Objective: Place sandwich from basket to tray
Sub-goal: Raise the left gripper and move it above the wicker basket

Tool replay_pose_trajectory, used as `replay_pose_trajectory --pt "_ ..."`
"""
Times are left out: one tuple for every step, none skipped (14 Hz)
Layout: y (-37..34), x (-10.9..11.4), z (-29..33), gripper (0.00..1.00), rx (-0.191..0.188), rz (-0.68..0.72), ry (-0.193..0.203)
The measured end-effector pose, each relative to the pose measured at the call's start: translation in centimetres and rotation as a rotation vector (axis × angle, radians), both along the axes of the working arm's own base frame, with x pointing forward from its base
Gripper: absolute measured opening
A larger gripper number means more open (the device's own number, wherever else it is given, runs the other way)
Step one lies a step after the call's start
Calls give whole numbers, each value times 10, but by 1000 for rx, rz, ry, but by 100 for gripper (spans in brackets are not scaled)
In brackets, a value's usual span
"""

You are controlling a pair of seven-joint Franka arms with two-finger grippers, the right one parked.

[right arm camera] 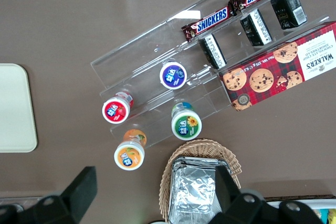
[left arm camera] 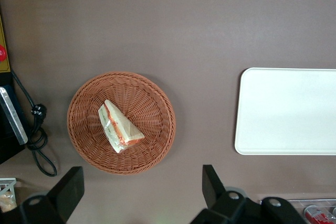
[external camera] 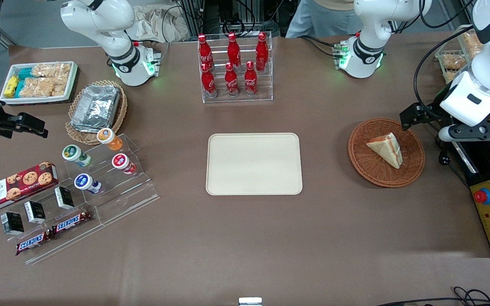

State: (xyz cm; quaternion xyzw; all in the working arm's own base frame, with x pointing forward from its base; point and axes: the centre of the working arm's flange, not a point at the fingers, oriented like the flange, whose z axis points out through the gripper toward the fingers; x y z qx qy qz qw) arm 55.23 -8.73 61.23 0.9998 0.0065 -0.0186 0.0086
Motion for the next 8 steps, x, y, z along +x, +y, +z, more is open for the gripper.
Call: replay_pose_trajectory --pt "0 0 0 100 0 0 0" --pt "0 0 1 100 0 0 -1" --pt "0 -1 1 100 0 0 -1" --pt "0 -1 1 100 0 1 -1" --pt "1 0 1 100 0 3 -1" --pt "3 0 1 100 0 10 -1" --pt "7 -1 1 100 2 34 6" --pt "14 -2 1 100 5 79 17"
